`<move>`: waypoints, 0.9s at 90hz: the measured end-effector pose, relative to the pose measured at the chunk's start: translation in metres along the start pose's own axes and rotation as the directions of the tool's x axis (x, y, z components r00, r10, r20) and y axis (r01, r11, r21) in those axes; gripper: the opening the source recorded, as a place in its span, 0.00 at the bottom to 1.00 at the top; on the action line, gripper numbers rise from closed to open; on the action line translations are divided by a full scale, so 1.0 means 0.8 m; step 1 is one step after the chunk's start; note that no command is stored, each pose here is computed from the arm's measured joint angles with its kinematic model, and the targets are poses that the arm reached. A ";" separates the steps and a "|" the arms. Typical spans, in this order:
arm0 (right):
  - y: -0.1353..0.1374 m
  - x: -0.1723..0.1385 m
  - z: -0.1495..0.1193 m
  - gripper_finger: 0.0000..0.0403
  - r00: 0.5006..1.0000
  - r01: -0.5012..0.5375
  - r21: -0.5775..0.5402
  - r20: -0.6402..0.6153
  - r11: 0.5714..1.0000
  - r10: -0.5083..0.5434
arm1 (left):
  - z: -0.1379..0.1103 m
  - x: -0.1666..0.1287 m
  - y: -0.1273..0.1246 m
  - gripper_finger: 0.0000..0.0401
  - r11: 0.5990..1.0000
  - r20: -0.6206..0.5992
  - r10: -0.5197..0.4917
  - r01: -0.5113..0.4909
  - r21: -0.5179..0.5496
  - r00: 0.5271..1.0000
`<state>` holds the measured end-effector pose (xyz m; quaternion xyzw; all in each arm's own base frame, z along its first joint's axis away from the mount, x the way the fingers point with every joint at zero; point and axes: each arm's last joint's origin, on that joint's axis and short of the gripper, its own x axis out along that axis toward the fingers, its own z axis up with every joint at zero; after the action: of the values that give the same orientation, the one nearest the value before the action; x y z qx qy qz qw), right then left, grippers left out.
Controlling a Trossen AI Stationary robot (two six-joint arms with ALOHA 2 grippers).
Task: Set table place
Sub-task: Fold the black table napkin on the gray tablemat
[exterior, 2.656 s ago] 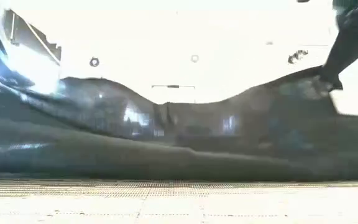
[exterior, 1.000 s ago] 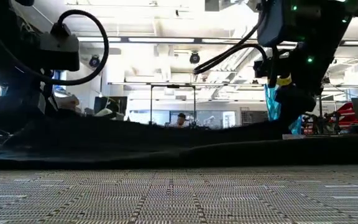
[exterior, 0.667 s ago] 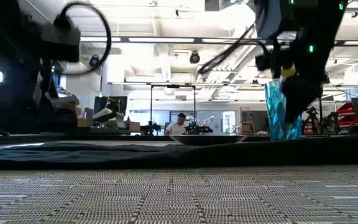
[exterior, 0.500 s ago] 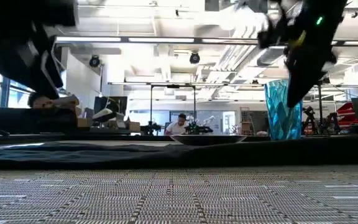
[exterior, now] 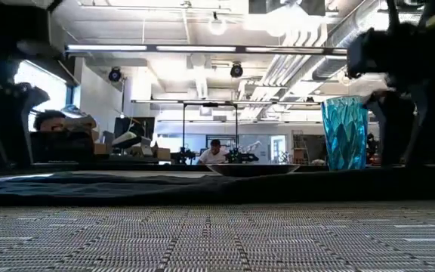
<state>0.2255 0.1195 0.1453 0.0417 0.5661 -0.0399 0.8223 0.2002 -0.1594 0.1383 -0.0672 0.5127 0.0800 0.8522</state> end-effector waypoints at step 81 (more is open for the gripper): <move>-0.030 -0.049 0.044 0.50 0.999 0.020 -0.025 0.050 0.999 -0.019 | 0.051 -0.042 0.014 0.40 0.990 0.044 0.069 -0.074 0.122 0.997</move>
<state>0.2417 0.0923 0.1941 0.0244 0.5463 -0.0417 0.8362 0.2177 -0.1426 0.1866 0.0057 0.5017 0.0800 0.8613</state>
